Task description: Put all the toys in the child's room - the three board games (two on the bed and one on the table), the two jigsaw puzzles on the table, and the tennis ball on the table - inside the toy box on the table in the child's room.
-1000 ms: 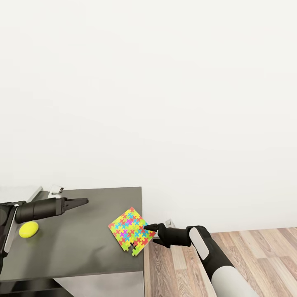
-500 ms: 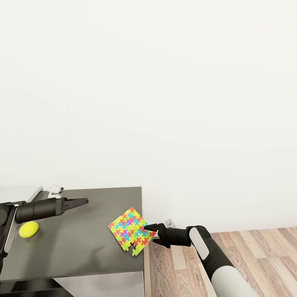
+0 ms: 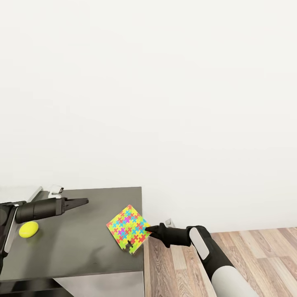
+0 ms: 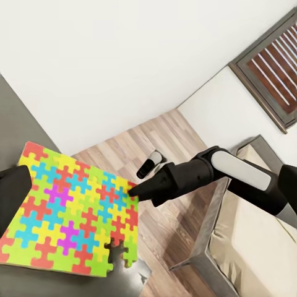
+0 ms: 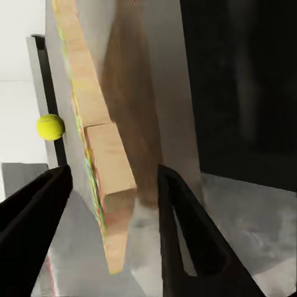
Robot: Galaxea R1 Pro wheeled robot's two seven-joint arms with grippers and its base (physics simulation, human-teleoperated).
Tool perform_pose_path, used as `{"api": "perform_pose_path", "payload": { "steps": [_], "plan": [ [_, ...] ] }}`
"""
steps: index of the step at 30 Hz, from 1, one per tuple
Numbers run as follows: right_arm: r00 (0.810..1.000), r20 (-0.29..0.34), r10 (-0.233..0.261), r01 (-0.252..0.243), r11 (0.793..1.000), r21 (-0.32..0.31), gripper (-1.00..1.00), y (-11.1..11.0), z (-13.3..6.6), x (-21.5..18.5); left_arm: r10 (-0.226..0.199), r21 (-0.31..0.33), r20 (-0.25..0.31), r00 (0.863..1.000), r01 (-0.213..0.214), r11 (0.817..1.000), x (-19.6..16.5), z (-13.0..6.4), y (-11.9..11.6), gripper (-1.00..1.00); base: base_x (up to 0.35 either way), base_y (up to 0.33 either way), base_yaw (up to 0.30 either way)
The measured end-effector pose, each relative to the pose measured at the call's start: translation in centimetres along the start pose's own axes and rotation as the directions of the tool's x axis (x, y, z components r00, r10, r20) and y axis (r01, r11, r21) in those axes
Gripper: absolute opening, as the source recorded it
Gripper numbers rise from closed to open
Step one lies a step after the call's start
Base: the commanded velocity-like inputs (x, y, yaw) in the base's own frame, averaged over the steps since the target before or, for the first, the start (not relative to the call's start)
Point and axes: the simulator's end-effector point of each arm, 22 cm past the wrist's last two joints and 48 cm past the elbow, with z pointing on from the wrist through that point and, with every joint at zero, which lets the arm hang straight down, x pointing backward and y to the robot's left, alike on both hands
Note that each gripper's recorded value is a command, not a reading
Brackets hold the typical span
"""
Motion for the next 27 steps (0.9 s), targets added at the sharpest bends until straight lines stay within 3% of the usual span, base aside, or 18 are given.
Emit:
{"api": "perform_pose_path", "payload": {
  "steps": [9, 27],
  "plan": [
    [1.0, 0.0, -0.007, 0.007, 0.999, -0.048, -1.0, 1.2, -0.1, 0.0, 0.0, 0.0, 0.0, 1.0, 0.0, 1.0, -0.1, 0.0, -0.1, 1.0, 0.0, 0.0, 0.0],
    [1.0, 0.004, -0.012, 0.012, 0.999, -0.053, -1.0, 3.7, -1.4, -0.1, -0.002, 0.0, -0.004, 1.0, 0.002, 1.0, -1.9, -0.6, -2.0, 1.0, 0.0, 0.0, 0.0]
  ]
}}
